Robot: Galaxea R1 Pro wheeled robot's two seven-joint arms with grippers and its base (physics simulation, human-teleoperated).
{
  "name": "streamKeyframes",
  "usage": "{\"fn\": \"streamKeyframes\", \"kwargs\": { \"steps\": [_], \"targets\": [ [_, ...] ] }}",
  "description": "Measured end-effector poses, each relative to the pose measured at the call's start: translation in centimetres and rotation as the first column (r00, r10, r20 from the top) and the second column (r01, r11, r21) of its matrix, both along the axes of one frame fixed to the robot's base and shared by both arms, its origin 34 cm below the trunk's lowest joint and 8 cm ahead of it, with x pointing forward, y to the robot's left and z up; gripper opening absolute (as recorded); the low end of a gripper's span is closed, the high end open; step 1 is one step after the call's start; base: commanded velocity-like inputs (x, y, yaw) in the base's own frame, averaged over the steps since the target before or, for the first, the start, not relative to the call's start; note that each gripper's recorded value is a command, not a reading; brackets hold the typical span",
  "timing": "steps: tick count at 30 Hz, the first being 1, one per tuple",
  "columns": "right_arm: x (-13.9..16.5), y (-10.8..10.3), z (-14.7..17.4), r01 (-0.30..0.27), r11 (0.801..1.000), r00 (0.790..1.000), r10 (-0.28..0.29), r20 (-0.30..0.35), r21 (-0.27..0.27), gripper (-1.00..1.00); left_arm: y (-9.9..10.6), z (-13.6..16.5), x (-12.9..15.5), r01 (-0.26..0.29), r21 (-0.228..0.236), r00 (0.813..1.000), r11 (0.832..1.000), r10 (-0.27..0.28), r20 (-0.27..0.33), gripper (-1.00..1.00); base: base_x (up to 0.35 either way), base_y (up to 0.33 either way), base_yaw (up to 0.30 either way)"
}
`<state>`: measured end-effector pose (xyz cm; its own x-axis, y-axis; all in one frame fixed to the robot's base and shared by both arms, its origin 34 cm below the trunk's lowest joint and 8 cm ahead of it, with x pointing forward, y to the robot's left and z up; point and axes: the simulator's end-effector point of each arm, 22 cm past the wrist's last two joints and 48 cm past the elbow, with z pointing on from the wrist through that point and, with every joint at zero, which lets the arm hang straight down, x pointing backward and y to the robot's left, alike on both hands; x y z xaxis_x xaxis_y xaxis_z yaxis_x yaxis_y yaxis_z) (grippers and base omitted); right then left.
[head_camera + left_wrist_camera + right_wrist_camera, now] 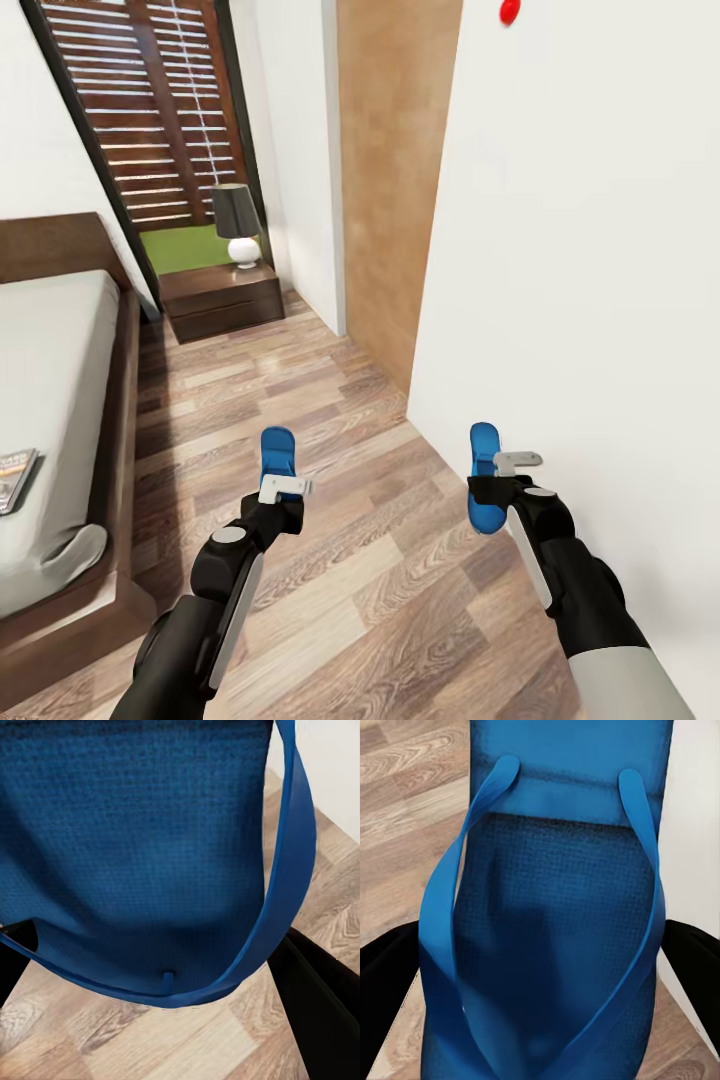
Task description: In the bedroom, move the book from the bed onto either nightstand, and place the two sandals side by side next to the bed.
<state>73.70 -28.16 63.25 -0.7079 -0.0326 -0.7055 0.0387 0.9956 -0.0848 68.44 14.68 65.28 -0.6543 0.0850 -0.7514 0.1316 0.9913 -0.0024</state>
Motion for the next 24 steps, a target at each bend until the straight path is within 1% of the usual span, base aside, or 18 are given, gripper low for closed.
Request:
{"fn": "streamKeyframes", "kwargs": {
  "steps": [24],
  "targets": [
    [0.00,0.02,-0.01,0.000,1.000,1.000,0.000,0.000,0.002,-1.00,0.01,0.00,0.01,0.000,0.000,1.000,1.000,0.000,0.000,-1.00,0.275,-0.229,0.274]
  ]
}}
